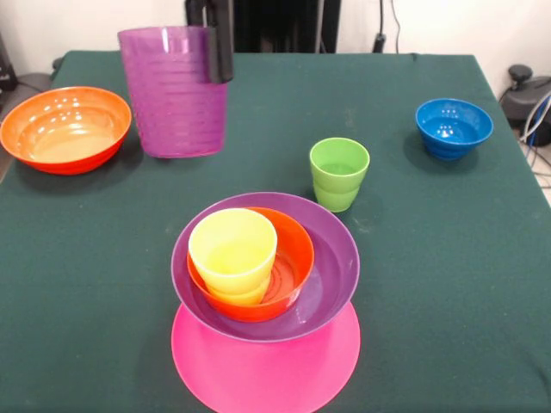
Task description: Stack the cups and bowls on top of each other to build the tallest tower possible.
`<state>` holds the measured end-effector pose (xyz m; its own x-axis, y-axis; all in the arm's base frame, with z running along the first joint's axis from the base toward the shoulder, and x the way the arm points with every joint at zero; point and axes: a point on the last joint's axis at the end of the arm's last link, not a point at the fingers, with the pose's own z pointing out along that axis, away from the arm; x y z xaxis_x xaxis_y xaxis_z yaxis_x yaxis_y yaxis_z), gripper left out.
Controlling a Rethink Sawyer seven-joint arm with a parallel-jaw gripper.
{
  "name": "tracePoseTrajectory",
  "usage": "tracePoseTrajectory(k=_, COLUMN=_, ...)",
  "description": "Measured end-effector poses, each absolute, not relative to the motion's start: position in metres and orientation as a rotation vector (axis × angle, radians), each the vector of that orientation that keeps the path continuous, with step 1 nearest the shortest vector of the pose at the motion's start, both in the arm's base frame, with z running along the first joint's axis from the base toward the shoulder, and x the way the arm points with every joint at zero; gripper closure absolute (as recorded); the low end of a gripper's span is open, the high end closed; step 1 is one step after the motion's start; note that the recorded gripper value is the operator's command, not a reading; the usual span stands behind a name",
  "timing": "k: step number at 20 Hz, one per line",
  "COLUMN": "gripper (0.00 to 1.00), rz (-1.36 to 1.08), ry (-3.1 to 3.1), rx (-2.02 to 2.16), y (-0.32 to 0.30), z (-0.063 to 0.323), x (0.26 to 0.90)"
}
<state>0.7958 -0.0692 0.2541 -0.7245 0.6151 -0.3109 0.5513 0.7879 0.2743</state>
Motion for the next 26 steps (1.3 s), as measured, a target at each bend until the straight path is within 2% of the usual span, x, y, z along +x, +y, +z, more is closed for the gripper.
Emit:
tracePoseTrajectory(k=15, gripper=1.00, rz=0.227, ry=2.548, rx=0.819, y=-0.022, z=0.327, x=0.852)
tracePoseTrajectory(k=26, gripper=1.00, rz=0.174, ry=2.620, rx=0.846, y=0.003, z=0.338, x=0.880)
